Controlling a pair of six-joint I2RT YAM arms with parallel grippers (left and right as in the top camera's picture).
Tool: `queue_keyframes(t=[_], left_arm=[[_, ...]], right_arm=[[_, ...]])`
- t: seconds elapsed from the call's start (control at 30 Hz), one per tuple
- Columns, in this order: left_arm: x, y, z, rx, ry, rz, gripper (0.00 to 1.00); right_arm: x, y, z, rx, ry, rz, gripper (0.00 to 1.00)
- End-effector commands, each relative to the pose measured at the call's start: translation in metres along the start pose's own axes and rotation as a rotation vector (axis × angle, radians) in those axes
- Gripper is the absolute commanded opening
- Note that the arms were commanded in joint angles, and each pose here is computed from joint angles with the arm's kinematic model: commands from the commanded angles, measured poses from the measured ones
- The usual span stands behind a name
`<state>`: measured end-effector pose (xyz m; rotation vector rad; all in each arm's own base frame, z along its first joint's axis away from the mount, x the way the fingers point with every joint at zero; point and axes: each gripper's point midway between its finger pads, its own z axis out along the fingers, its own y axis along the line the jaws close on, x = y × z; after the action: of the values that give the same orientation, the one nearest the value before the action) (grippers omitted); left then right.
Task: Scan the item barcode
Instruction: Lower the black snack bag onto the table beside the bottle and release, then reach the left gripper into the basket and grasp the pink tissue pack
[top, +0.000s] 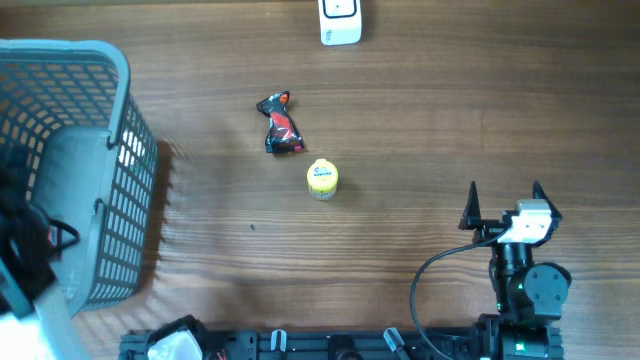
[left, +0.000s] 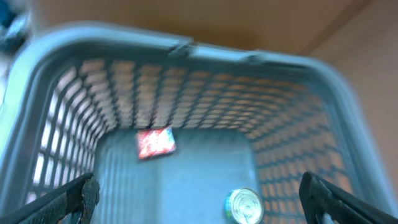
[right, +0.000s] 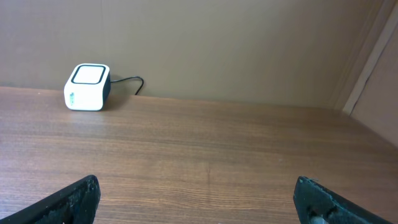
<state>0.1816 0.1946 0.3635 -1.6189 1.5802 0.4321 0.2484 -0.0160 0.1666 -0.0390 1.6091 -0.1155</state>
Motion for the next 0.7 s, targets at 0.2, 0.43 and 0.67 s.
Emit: queue_keyframes(t=[0.2, 0.43, 0.67], left_arm=[[0.103, 0.049, 0.137, -0.386, 0.355, -0.227, 1.0], [0.151, 0.063, 0.194, -0.379, 0.337, -0.224, 1.0], [0.154, 0.081, 0.218, -0.389, 0.207, -0.168, 1.0]], right_arm=[[0.0, 0.002, 0.0, -0.01, 0.0, 0.015, 1.0], [0.0, 0.002, 0.0, -0.01, 0.0, 0.015, 1.0], [0.0, 0.002, 0.0, -0.01, 0.0, 0.015, 1.0]])
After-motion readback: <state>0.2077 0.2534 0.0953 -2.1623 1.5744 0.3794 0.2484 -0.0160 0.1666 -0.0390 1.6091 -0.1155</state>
